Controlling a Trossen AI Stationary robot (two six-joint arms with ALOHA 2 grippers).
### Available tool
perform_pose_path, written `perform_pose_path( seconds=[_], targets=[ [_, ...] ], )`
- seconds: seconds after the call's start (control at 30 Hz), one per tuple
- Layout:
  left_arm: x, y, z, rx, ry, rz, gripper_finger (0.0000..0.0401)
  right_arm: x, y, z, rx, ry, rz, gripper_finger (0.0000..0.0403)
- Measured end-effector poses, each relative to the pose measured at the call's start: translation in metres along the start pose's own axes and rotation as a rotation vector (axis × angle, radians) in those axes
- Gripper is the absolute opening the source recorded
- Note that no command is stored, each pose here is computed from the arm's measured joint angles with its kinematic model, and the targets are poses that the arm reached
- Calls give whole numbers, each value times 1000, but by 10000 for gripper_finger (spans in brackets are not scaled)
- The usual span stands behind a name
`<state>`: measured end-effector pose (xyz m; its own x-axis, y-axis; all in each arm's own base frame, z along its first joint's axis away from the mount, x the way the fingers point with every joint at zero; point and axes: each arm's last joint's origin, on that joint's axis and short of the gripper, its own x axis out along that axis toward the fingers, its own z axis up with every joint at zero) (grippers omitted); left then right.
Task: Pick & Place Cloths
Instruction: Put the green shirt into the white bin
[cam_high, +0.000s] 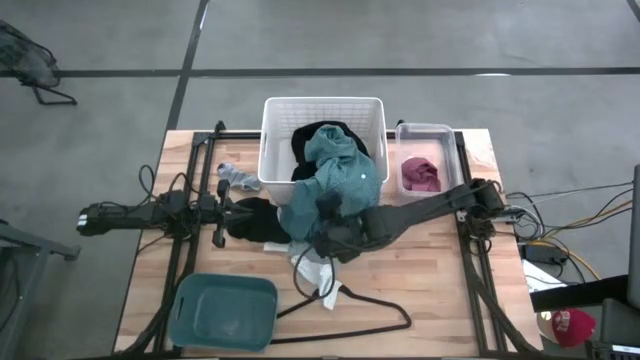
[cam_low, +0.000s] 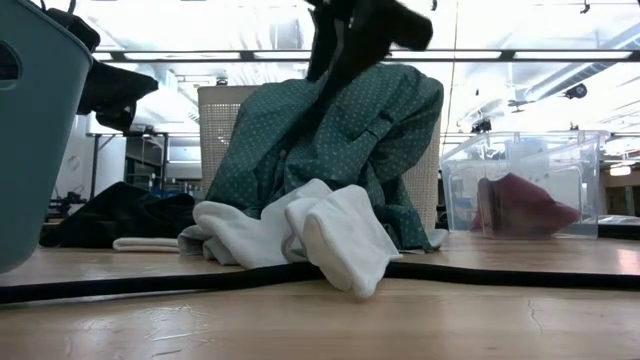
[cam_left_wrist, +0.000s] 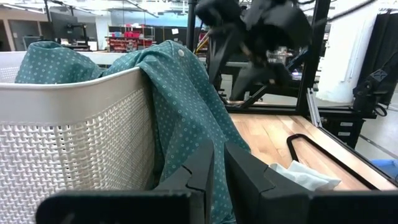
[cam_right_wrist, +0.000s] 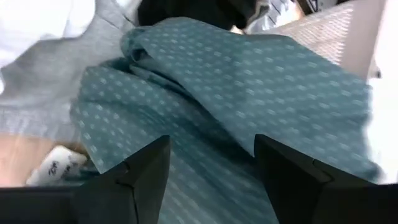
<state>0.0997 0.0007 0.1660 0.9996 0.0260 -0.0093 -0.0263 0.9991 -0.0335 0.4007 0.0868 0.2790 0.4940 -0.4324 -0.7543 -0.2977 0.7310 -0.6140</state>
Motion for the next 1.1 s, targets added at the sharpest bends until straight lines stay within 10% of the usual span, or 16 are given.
perform_pose_path(
  seconds=[0.6,1.1],
  targets=[
    [0,0,0,0,0,0,44,63,56,-33,-180,19,-36,274],
    [0,0,0,0,0,0,44,55,25,-25,-196,161,-278,17]
  ],
)
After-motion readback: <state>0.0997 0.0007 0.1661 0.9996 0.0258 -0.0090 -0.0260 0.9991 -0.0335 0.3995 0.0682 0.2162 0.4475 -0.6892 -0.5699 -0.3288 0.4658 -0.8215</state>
